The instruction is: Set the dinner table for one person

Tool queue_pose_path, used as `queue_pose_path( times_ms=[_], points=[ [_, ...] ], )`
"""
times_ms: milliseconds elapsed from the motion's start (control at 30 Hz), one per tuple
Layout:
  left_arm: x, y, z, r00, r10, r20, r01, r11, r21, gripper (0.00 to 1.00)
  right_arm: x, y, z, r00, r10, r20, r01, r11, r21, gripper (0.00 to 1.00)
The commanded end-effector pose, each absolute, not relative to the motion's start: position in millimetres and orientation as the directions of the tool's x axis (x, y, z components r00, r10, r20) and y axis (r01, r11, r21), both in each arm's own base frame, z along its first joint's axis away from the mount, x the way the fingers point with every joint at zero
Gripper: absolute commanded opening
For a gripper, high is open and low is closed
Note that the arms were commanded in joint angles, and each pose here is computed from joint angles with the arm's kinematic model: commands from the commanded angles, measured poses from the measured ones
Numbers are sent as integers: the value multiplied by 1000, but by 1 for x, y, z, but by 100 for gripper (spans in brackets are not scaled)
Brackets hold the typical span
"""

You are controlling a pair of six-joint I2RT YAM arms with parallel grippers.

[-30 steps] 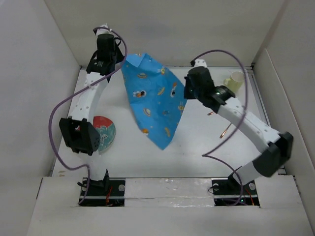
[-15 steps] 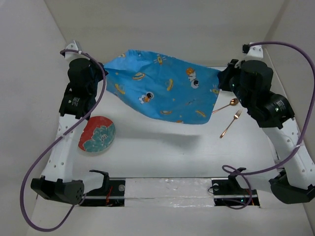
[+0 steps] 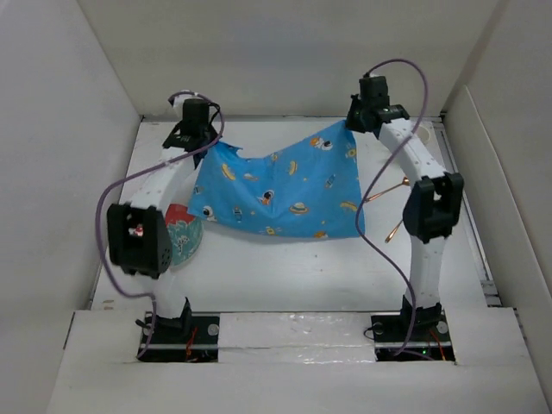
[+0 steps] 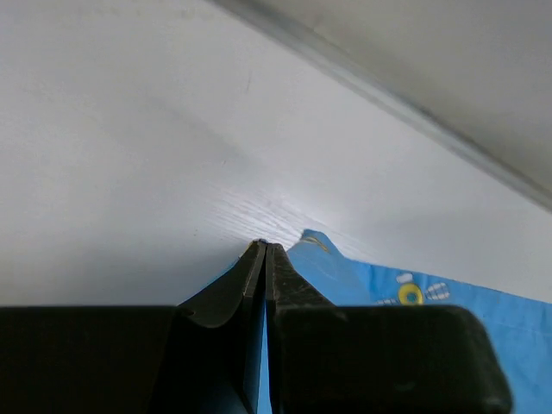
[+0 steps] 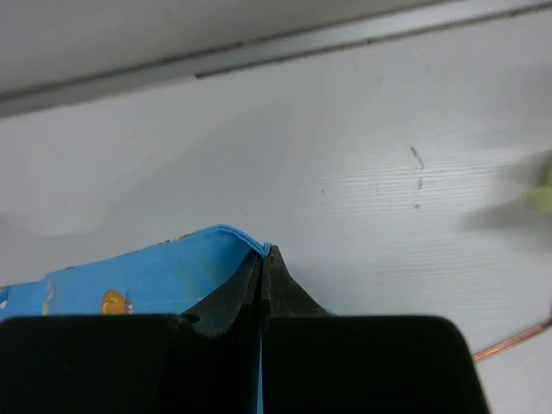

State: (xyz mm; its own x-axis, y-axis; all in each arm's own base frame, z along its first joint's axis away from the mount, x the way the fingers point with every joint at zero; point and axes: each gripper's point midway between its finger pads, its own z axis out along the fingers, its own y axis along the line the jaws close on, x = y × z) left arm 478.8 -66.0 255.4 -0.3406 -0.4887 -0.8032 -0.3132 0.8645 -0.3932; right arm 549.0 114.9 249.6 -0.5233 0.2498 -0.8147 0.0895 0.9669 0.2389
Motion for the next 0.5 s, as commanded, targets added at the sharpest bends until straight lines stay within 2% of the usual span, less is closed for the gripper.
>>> queue_pose_path(
  times_ms=[0,33,100,133,167,200,233,267,300,333,367,400,467],
  points=[
    [513,-73,226,-389,-495,-777,-337,861,-380,0,588,121,229,-541,274,-795,59,955,290,0],
    [524,-74,195,-435,-483,-760,-362,867,-343,0,593,124,218,-564,273,-779,56,954,294,0],
    [536,-74,187,-458,-465,-758,-371,875,-312,0,608,117,181,-613,283,-737,81,951,298,0],
    [543,-75,166,-493,-452,-743,-380,881,-283,0,615,119,193,-595,287,-751,72,950,305,4],
    [550,-73,170,-482,-449,-753,-392,878,-273,2,620,119,190,-593,287,-752,71,949,306,11],
    [551,-67,152,-516,-441,-734,-409,880,-241,11,623,123,189,-602,287,-745,40,943,331,22],
    [553,-69,151,-523,-441,-729,-405,881,-243,20,628,120,185,-606,290,-740,41,941,335,42],
    [555,-58,150,-523,-455,-721,-421,873,-246,43,627,119,186,-611,289,-737,43,941,334,51],
    [552,-58,149,-530,-454,-716,-422,874,-242,59,625,119,185,-617,290,-732,48,942,333,57],
    [551,-50,151,-525,-462,-715,-430,869,-246,69,620,118,196,-612,288,-737,42,942,333,62],
    [546,-44,148,-530,-468,-707,-438,865,-244,79,613,117,187,-634,282,-720,50,944,325,62],
    [542,-43,165,-501,-466,-729,-426,866,-261,82,607,115,191,-632,275,-724,48,947,317,62],
    [530,-37,167,-495,-442,-749,-422,875,-237,79,581,125,205,-623,252,-741,14,950,312,61]
  ],
)
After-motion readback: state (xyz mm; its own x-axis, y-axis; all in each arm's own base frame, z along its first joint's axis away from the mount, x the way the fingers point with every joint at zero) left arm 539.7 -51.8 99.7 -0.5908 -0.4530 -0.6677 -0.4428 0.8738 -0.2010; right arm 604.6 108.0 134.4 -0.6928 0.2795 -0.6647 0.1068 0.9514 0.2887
